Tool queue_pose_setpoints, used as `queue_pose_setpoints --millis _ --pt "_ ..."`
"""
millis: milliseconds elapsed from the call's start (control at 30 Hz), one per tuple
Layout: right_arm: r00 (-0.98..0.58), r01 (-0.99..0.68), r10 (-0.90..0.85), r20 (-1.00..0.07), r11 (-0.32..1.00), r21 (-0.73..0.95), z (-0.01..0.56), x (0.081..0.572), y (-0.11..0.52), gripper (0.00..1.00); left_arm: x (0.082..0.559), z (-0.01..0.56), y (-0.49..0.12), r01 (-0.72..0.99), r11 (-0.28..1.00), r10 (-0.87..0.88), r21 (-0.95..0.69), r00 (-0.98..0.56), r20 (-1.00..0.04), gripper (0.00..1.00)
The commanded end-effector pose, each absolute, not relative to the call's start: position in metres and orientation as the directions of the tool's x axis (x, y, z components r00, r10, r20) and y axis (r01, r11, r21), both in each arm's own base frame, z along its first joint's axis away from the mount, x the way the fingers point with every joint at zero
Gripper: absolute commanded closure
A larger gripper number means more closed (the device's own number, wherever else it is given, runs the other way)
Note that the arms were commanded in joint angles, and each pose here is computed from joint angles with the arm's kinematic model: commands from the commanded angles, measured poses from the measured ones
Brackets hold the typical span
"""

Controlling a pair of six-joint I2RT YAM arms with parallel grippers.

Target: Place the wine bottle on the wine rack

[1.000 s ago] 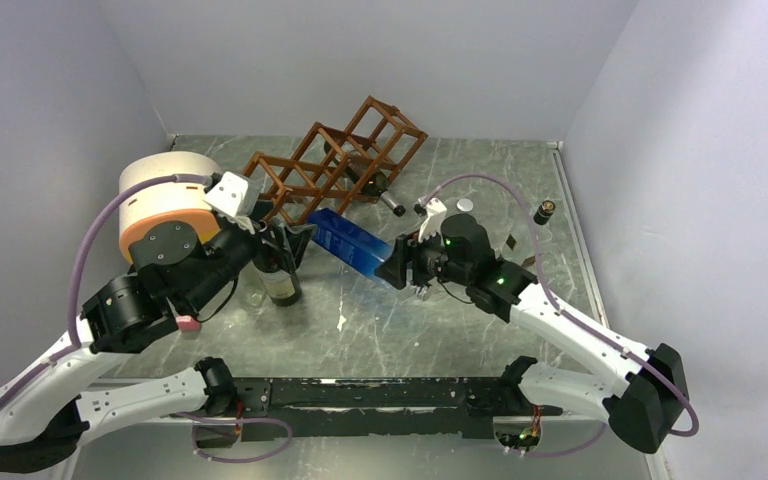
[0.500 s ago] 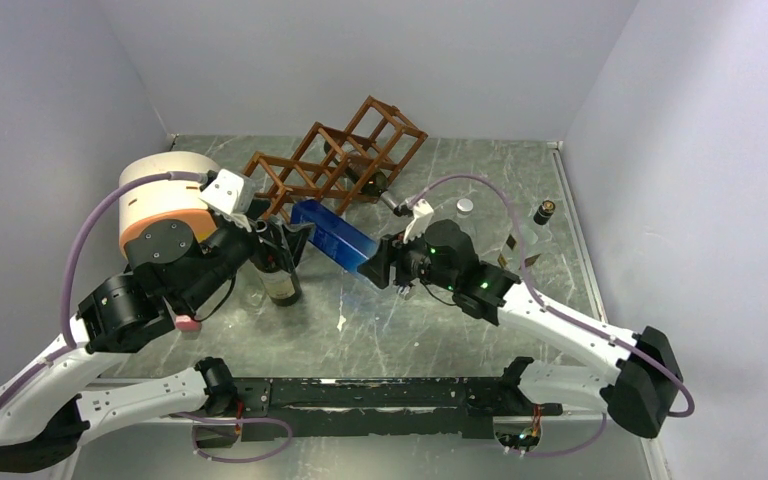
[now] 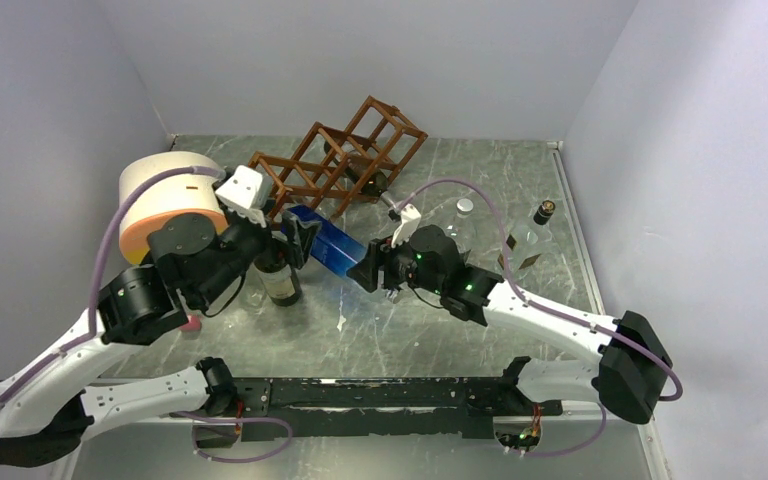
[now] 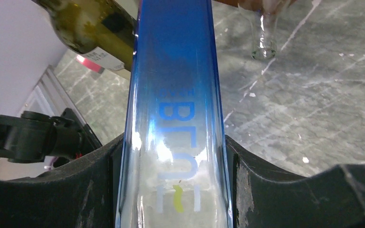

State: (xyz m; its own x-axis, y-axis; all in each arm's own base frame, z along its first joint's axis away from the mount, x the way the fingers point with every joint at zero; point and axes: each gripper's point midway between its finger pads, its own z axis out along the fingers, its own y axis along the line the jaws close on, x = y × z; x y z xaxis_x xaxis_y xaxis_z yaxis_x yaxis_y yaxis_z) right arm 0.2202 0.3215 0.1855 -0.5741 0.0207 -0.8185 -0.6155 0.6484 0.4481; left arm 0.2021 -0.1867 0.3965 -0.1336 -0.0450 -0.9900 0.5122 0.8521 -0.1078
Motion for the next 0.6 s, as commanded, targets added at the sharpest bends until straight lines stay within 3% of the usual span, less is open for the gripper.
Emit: queue_pose_setpoints --millis 0,567 --pt "-0.379 -0.706 0.318 -0.869 0.508 0.493 0.301 0.236 0.342 1.00 0.209 0.398 -0.184 0.477 0.876 -0.012 -0.075 -0.133 -0.991 0.06" --pt "-0.438 -0.573 0.435 -0.786 0.538 0.618 0.285 0.263 0.357 1.00 0.204 0.399 -0.181 0.482 0.869 -0.039 -0.109 -0.152 -0.988 0.07"
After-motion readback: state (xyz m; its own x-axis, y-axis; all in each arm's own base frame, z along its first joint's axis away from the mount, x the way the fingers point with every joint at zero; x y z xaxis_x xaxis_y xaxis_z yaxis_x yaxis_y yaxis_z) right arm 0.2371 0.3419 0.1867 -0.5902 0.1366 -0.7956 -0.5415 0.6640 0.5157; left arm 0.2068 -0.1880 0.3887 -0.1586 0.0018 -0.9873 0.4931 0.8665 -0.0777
